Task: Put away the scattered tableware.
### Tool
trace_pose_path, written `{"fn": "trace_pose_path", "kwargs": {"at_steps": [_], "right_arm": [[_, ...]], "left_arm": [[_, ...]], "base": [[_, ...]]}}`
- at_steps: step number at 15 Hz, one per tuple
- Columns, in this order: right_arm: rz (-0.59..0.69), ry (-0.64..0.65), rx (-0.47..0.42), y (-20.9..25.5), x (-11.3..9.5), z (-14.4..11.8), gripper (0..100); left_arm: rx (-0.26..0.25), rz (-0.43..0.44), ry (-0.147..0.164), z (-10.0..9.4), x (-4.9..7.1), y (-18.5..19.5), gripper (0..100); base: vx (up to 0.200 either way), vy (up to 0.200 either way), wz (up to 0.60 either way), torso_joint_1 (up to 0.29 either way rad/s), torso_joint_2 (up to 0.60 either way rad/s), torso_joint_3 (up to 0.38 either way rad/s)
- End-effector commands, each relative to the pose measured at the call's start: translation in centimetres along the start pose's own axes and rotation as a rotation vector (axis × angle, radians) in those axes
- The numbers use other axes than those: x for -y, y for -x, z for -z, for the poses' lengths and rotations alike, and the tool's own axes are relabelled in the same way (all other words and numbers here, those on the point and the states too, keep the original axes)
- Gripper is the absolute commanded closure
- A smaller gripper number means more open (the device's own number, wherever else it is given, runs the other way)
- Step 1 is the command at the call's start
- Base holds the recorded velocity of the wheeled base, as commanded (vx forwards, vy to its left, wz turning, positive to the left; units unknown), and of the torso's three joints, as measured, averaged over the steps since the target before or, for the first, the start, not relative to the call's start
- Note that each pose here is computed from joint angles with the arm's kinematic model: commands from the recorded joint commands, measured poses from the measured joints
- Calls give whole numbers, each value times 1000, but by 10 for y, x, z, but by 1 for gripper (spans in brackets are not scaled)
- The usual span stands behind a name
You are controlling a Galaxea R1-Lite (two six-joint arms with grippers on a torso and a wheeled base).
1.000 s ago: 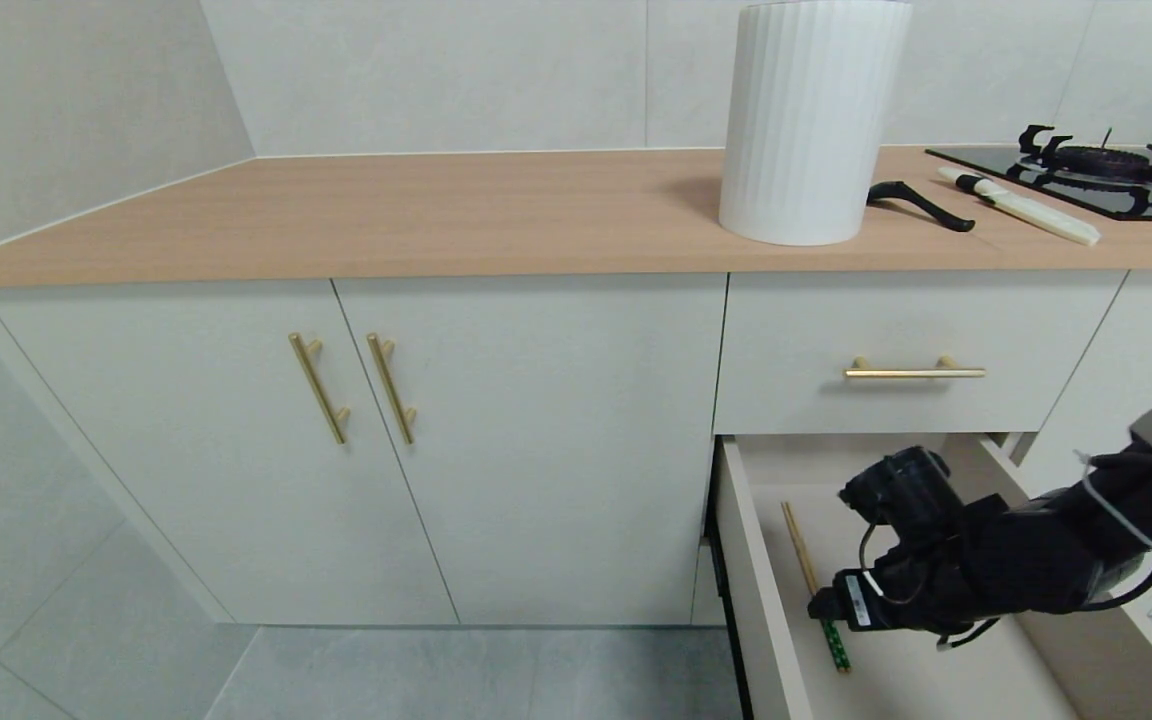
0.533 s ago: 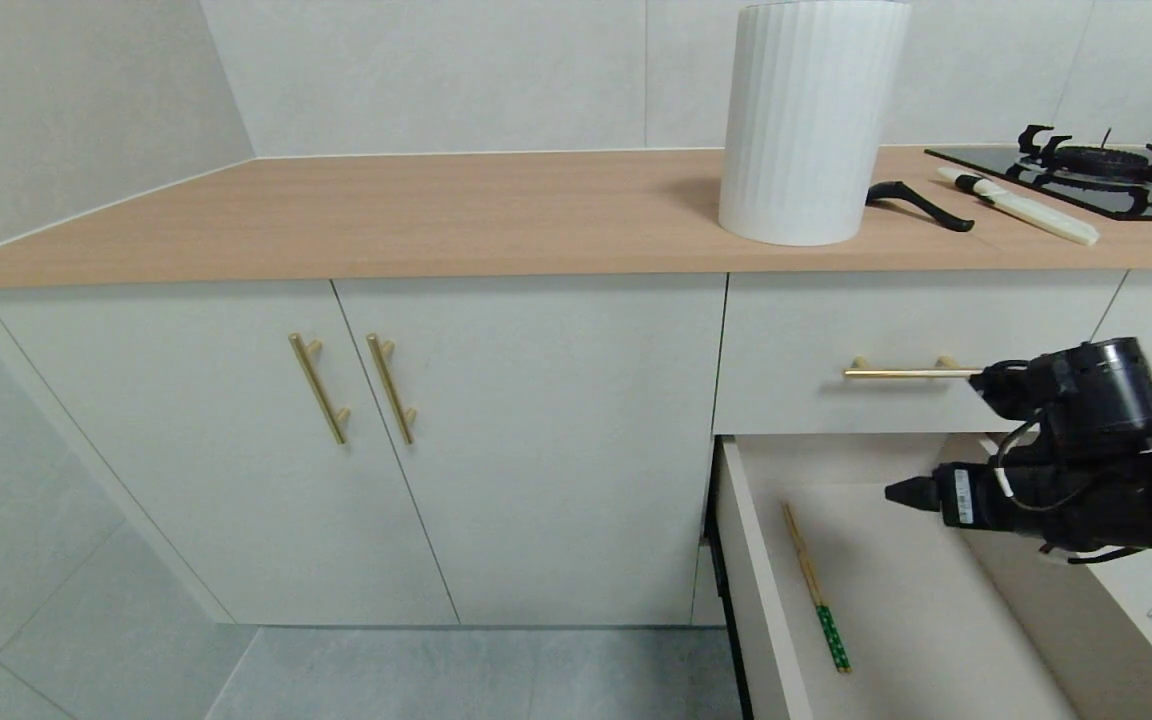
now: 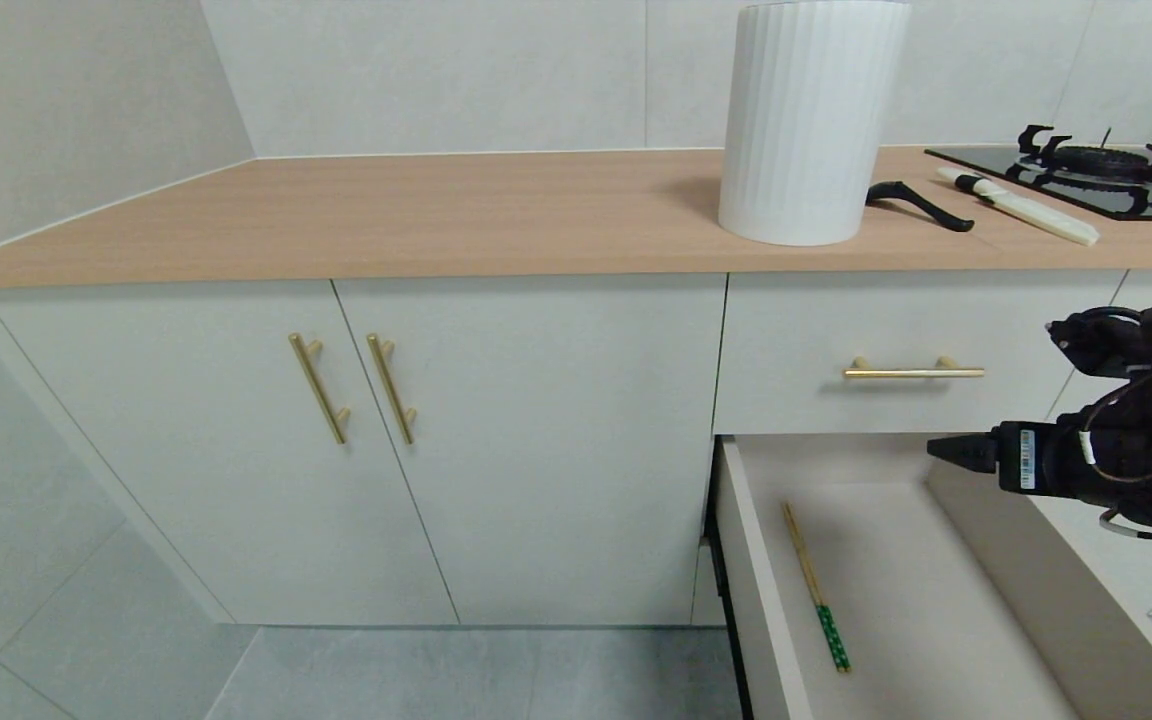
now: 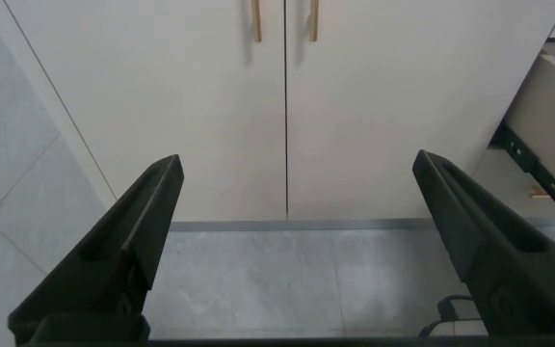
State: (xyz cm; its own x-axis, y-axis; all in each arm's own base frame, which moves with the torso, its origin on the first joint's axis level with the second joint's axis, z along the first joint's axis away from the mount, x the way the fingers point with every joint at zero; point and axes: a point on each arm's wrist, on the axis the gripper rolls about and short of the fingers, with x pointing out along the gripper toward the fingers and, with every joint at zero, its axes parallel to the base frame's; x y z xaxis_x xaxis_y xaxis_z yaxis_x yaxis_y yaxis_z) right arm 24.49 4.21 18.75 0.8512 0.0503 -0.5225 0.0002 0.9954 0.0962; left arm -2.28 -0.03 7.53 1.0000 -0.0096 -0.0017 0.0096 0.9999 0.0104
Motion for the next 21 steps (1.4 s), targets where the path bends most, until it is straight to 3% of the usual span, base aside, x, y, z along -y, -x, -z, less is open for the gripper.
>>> {"fn": "trace_pose_path", "kwargs": {"at_steps": [1,7,11,21], "right_arm": [[-2,2,5,3,0,0,0],[-3,21,3,4,0,2,0],[-9,29,-4,4,-1,4,0],[-24,44,-25,1,-5,9,0]], "left_arm": [[0,0,0,0,0,0,0],[0,0,0,0,0,0,0],[0,0,0,0,0,0,0],[0,0,0,0,0,0,0]], "base": [[0,0,0,0,0,0],[0,0,0,69,-159,-137],[0,0,0,91,-500,-274],[0,0,0,235,-467,-273]]}}
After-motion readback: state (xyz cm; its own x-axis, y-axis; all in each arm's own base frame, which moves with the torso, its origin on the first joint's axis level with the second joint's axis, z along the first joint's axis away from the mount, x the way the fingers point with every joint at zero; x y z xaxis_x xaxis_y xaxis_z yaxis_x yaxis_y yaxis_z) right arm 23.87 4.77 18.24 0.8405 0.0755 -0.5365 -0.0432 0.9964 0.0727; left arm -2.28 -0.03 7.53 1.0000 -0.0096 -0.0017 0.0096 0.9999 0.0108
